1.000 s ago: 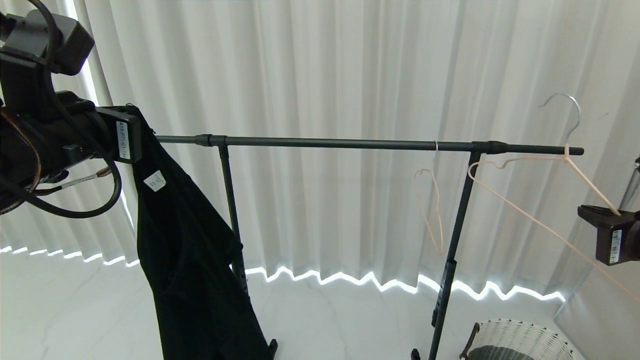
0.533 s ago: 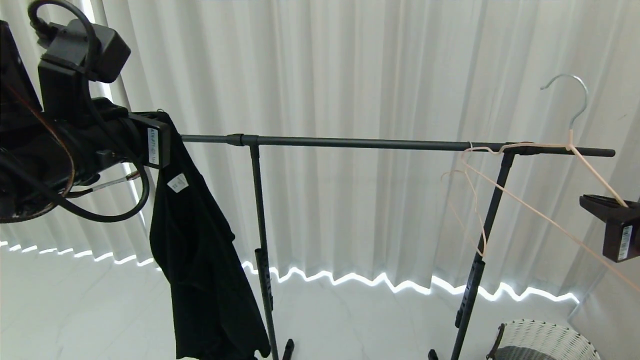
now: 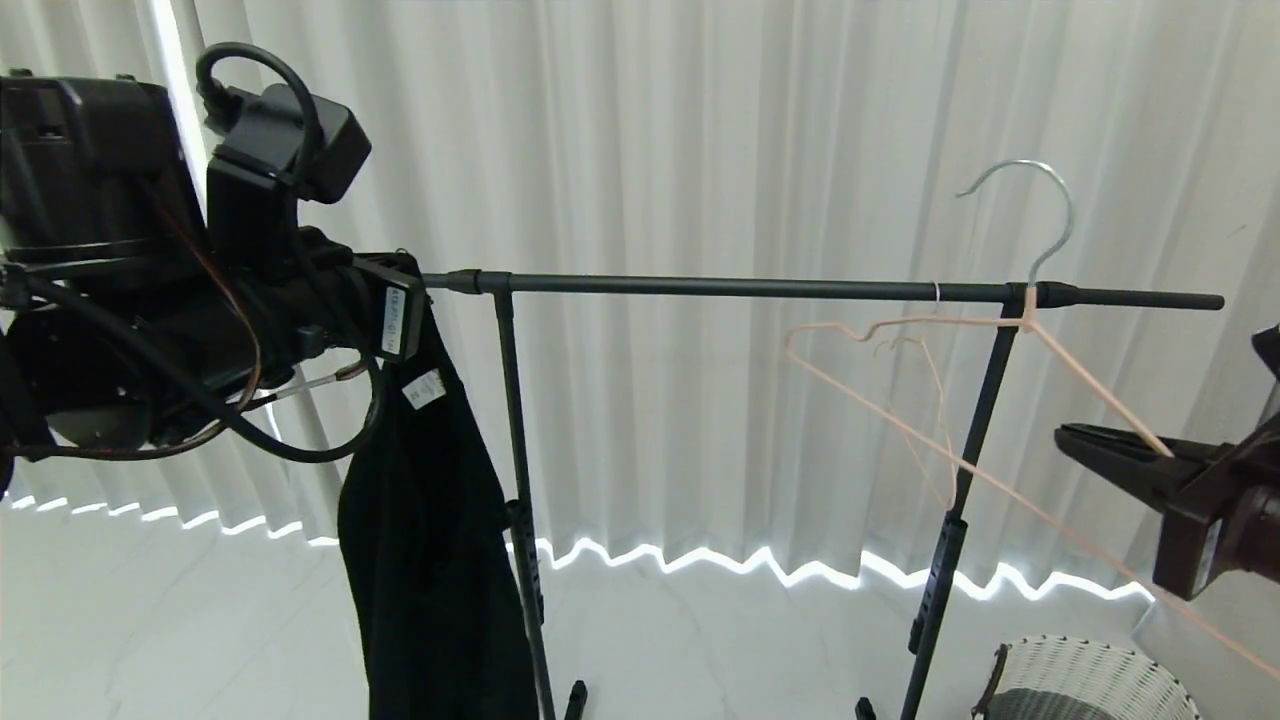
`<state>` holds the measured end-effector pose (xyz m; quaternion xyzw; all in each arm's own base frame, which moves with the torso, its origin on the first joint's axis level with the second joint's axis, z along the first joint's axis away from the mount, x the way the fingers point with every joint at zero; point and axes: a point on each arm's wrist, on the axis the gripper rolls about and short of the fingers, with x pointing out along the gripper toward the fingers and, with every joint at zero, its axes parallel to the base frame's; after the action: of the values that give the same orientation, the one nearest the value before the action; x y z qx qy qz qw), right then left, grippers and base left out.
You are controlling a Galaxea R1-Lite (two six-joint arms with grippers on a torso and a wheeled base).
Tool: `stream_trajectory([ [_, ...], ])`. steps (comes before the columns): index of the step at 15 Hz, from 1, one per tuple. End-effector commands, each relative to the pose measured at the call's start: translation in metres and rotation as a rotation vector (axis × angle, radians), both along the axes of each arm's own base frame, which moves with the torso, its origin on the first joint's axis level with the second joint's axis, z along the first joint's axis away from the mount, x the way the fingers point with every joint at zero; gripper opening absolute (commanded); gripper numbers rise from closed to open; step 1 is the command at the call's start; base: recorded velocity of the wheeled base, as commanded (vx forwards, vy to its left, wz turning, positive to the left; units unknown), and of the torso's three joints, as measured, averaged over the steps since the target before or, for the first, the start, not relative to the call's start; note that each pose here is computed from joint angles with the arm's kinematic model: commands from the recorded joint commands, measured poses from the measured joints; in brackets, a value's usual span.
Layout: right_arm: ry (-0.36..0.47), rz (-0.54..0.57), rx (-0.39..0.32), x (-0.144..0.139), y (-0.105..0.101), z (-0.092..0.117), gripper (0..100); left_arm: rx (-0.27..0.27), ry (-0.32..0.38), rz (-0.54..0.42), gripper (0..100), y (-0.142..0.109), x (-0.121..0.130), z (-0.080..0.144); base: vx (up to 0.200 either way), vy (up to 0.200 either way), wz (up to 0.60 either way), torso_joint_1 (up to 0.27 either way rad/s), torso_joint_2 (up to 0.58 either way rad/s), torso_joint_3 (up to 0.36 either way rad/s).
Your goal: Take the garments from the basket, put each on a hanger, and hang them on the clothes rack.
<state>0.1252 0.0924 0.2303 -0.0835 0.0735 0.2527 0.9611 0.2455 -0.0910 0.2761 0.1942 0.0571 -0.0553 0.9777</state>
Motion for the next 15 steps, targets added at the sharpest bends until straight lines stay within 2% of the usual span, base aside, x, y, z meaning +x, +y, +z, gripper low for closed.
stream_trajectory([
  [1,0.096,0.182,0.045,-0.01,0.036,-0.008,0,0.024,0.04,0.025,0,-0.014,0.024,-0.011,0.0,0.0,0.0,0.0,0.0,0.0],
  [3,0.153,0.271,0.091,-0.022,0.053,-0.009,0,0.035,0.06,0.043,0,-0.02,0.041,-0.018,0.0,0.0,0.0,0.0,0.0,0.0],
  [6,0.168,0.322,0.097,-0.029,0.061,-0.009,0,0.019,0.071,0.031,0,-0.032,0.052,-0.023,0.0,0.0,0.0,0.0,0.0,0.0],
  [8,0.177,0.344,0.109,-0.03,0.068,-0.006,0,-0.042,0.083,0.004,0,-0.045,0.051,-0.026,0.0,0.0,0.0,0.0,0.0,0.0],
  [9,0.177,0.344,0.109,-0.03,0.068,-0.006,0,-0.044,0.083,0.003,0,-0.045,0.05,-0.026,0.0,0.0,0.0,0.0,0.0,0.0],
  [10,0.177,0.348,0.116,-0.027,0.073,-0.003,0,-0.069,0.091,-0.009,0,-0.051,0.049,-0.027,0.0,0.0,0.0,0.0,0.0,0.0],
  [15,0.173,0.346,0.132,-0.017,0.092,0.001,0,-0.13,0.091,-0.002,0,-0.051,0.046,-0.025,0.0,0.0,0.0,0.0,0.0,0.0],
])
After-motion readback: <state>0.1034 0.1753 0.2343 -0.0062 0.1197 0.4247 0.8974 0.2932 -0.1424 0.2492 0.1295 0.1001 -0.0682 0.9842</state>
